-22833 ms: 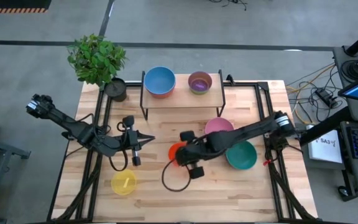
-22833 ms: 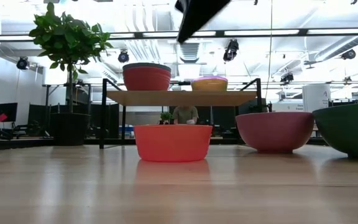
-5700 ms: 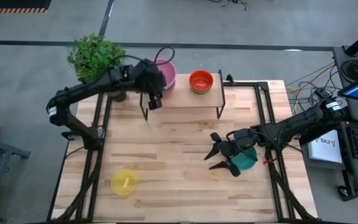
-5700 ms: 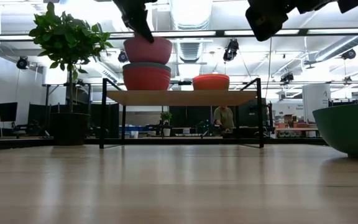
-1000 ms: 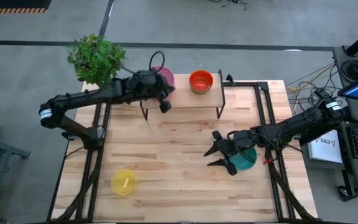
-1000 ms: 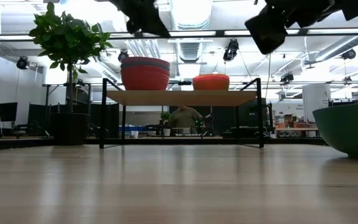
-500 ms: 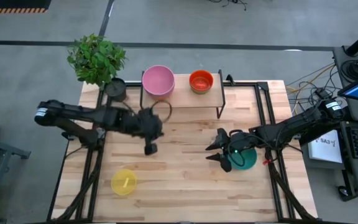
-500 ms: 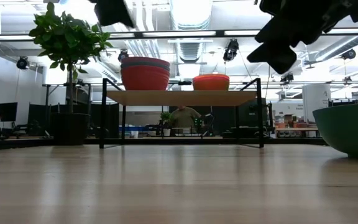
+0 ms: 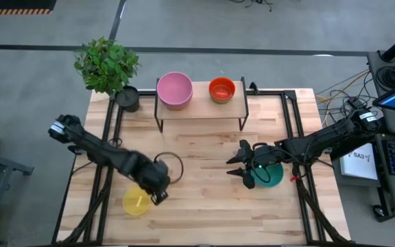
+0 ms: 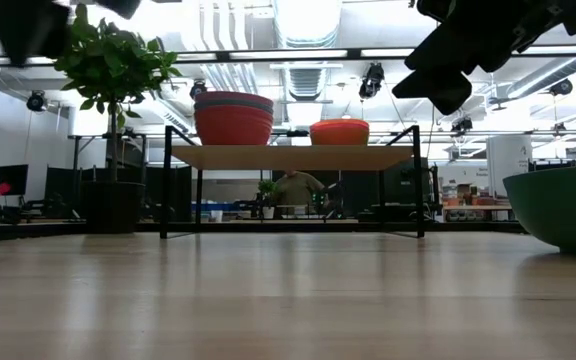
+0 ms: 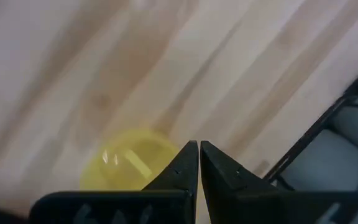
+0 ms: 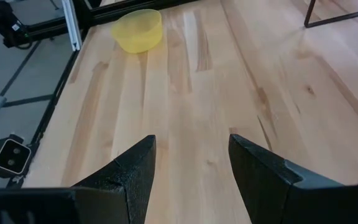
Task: Place and stack bowls onto a shelf
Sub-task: Stack the small yellow bowl on top of the small orange bowl on the shelf
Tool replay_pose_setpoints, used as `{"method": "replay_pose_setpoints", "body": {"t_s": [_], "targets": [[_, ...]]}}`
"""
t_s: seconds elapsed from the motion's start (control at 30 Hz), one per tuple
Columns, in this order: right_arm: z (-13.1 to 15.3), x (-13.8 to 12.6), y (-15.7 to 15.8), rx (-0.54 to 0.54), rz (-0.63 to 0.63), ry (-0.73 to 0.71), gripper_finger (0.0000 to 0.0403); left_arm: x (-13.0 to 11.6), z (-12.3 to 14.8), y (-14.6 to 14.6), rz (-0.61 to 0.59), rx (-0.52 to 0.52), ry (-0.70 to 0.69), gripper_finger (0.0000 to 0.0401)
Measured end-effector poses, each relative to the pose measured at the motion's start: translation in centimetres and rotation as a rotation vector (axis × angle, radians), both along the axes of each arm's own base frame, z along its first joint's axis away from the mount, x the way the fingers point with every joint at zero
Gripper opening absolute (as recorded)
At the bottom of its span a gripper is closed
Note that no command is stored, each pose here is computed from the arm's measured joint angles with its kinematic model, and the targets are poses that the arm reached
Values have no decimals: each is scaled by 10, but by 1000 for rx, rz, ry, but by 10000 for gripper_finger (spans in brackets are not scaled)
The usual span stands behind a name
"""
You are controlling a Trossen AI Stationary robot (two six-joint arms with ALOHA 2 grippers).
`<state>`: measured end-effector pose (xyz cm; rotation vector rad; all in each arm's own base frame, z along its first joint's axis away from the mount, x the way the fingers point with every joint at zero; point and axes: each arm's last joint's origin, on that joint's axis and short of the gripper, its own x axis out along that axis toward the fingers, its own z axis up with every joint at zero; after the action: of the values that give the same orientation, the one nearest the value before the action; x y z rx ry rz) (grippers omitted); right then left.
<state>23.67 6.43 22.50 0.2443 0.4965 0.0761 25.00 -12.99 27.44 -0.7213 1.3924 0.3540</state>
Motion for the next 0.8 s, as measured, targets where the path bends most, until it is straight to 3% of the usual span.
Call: {"method": "replay_pose_setpoints", "body": {"t_s": [0.17,0.53,0.8], "targets": [[0,0,0,-4,4,-1,191,4,-24,-20,58,-17,140,25],[-1,-1,1,0,21,10,191,9,-76,-50,91,94,323,160],[-1,-1,2,-2,26,10,191,8,-102,-63,87,158,391,176]]}}
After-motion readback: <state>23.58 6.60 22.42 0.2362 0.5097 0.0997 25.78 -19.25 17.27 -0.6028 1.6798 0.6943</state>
